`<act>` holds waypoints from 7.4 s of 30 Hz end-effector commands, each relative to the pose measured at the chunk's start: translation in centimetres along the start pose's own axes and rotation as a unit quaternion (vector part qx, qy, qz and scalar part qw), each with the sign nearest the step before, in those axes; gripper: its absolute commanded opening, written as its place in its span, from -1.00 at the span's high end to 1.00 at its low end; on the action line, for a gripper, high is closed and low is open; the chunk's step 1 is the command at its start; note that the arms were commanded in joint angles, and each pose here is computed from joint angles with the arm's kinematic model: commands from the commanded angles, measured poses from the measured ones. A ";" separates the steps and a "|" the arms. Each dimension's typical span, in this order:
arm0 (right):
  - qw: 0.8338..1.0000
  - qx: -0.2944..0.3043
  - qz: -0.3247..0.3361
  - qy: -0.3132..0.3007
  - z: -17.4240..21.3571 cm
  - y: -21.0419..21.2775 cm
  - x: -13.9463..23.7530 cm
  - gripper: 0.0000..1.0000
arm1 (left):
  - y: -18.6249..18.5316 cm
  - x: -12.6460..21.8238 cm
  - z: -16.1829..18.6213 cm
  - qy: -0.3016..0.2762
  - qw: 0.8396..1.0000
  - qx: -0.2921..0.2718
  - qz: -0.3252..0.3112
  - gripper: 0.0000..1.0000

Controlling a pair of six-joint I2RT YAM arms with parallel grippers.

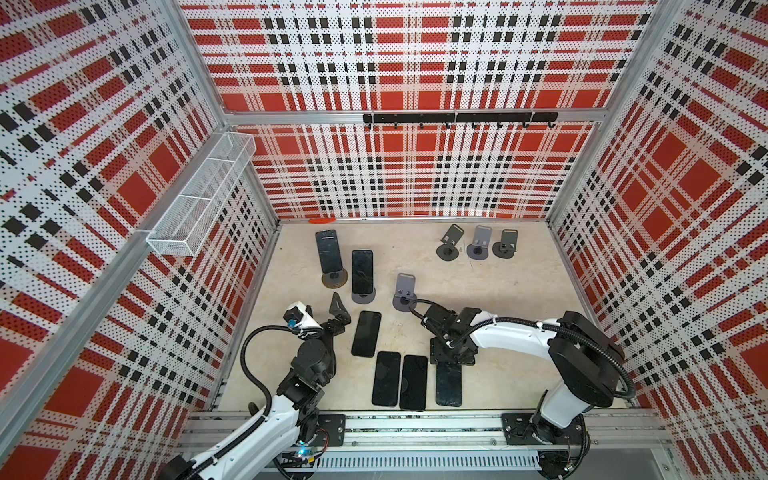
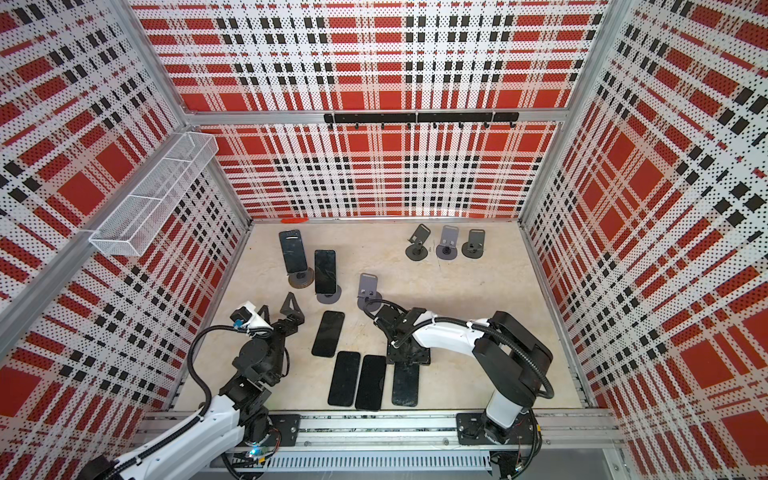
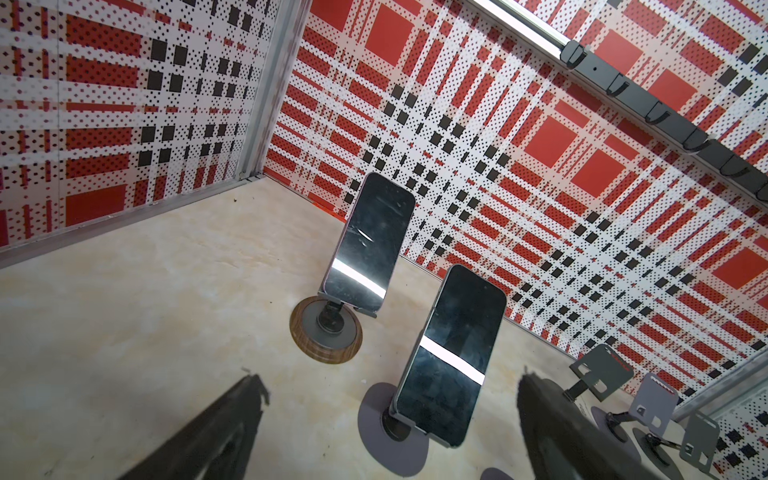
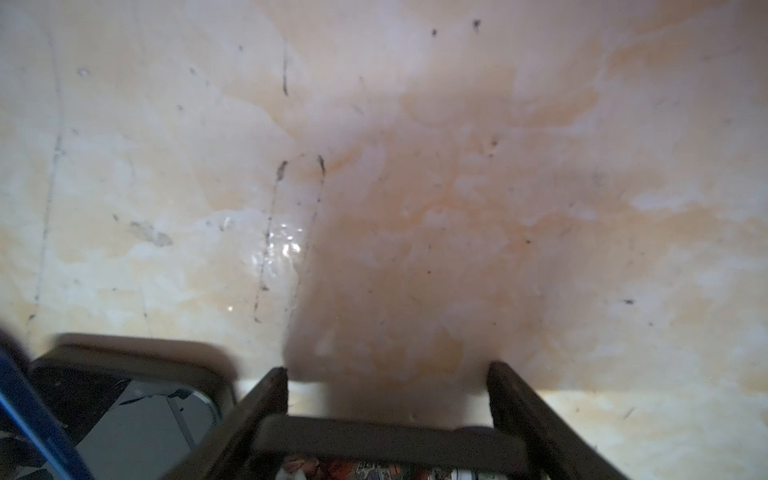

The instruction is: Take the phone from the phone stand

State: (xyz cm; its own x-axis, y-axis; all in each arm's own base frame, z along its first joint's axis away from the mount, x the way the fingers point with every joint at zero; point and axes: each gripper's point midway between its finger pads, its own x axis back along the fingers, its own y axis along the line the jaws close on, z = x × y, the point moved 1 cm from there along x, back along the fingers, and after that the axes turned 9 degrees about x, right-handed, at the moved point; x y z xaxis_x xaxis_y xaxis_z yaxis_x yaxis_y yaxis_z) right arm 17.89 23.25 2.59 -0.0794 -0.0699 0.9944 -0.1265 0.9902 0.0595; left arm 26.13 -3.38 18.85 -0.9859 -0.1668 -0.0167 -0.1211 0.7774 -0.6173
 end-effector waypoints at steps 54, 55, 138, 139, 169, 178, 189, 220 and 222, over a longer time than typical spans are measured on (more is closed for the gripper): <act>0.949 0.005 -0.139 -0.283 -19.1 8.4 13.0 -0.91 | 0.6 -0.2 0.8 0.010 1.000 -0.026 -0.004 -0.96; 0.949 0.002 -0.137 -0.283 -19.7 8.4 12.5 -0.91 | 0.7 -0.2 0.8 0.009 1.000 -0.026 -0.008 -0.96; 0.923 -0.169 0.034 -0.343 -32.4 -8.1 10.6 -0.14 | 0.8 -1.3 2.2 0.039 0.999 -0.030 -0.007 -0.96; 0.922 -0.173 0.039 -0.344 -32.6 -9.0 10.5 -0.14 | 1.1 -1.3 2.2 0.037 0.999 -0.029 -0.013 -0.96; 0.930 -0.186 0.086 -0.305 -34.8 -15.2 6.0 -0.26 | 1.2 -1.5 2.3 0.040 0.999 -0.021 -0.012 -0.96; 0.924 -0.192 0.060 -0.326 -34.4 -14.7 9.4 -0.61 | 1.4 -1.2 1.3 0.029 0.999 0.007 -0.027 -0.96; 0.904 -0.163 0.034 -0.393 -30.5 -15.0 17.3 -0.83 | -1.1 -1.6 2.3 0.059 0.998 0.006 0.037 -0.96; 0.830 -0.052 -0.058 -0.553 -16.9 -15.1 14.4 -1.00 | -12.5 -11.5 2.8 0.348 0.918 -0.178 -0.065 -0.96; 0.832 -0.057 -0.056 -0.549 -16.9 -15.2 14.3 -1.00 | -11.4 -12.2 3.3 0.358 0.909 -0.192 -0.098 -0.96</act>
State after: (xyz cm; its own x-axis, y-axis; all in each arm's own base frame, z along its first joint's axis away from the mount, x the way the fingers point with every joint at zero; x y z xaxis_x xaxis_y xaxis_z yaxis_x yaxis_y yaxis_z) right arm 34.79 9.01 15.99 -0.9265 -0.1547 0.3430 -0.0923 0.9772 0.1913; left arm 40.68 -13.26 25.97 -0.8338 0.0587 0.5489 -0.1638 0.9233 -0.3475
